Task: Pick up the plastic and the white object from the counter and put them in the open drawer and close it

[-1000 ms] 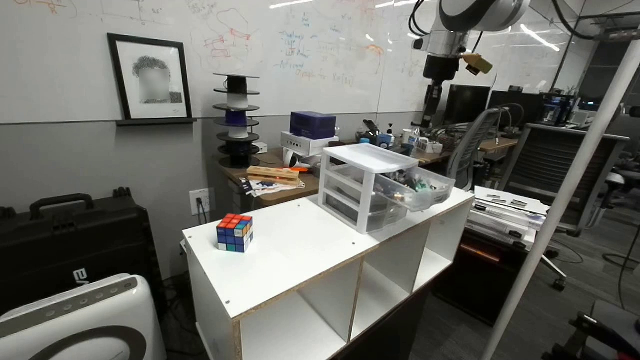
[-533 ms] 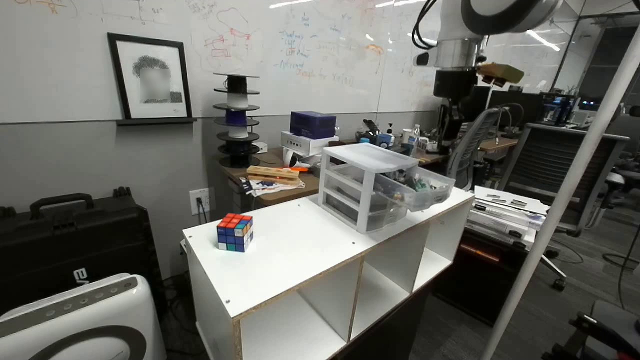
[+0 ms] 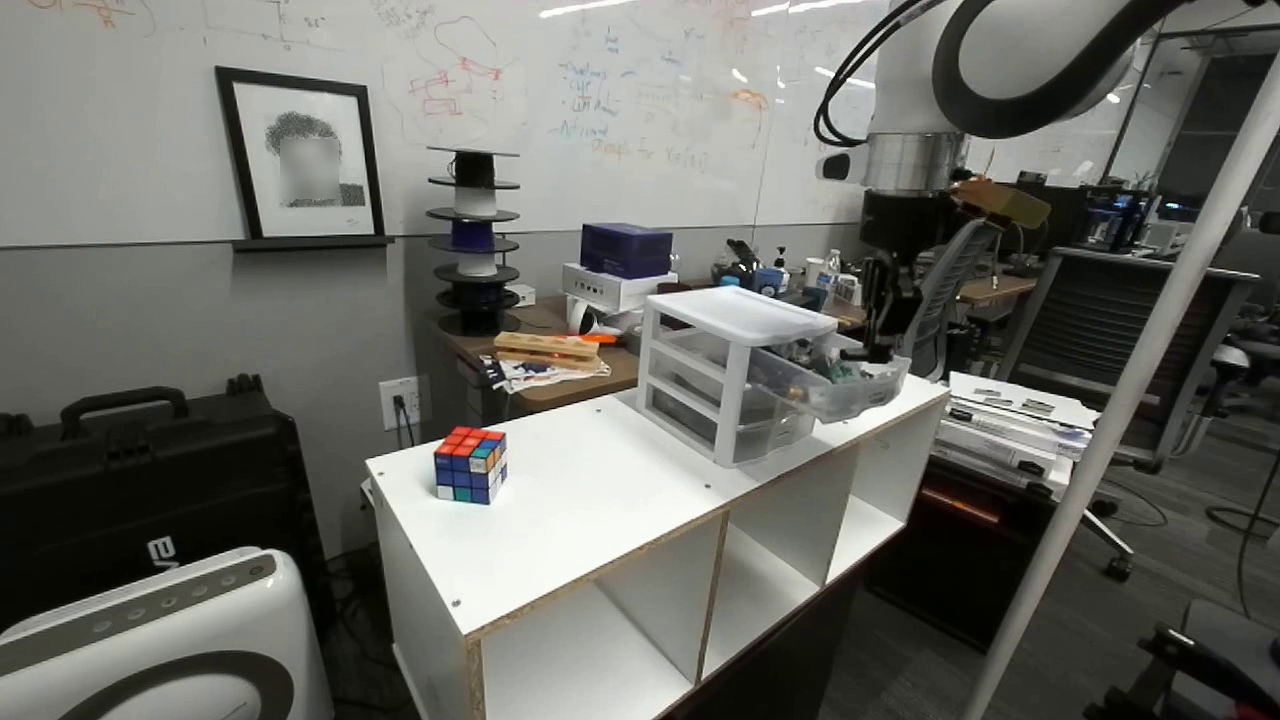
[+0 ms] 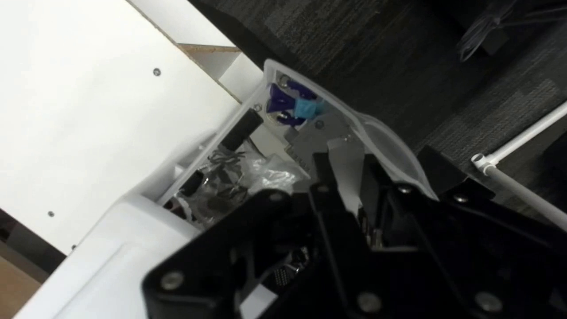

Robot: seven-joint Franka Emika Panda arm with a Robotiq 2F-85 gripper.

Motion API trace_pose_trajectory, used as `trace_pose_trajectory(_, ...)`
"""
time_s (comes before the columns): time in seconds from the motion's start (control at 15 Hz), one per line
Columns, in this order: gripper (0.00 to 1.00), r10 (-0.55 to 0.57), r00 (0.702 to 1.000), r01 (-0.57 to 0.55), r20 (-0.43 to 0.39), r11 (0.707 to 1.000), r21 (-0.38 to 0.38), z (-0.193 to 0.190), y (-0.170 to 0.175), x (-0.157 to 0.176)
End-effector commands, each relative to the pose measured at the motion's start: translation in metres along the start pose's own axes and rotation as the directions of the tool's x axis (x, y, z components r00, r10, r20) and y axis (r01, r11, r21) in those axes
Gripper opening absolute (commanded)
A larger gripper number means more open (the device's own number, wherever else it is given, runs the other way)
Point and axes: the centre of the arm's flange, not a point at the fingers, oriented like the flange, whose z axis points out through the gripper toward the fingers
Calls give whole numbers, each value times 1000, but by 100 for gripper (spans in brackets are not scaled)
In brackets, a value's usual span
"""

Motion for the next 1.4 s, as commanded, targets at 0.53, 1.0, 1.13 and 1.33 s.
trace_pose_trajectory(0.53,56,105,976,-128,-188,985,-114,-11,11,9)
trace_pose_trajectory(1.0,100,164,973,-180,-163,980,-90,-44,-20,-7)
trace_pose_trajectory(1.13,100,227,966,-235,-119,971,-54,-51,-34,-17)
trace_pose_trajectory(1.33,100,352,936,-351,-29,936,18,-54,-53,-34)
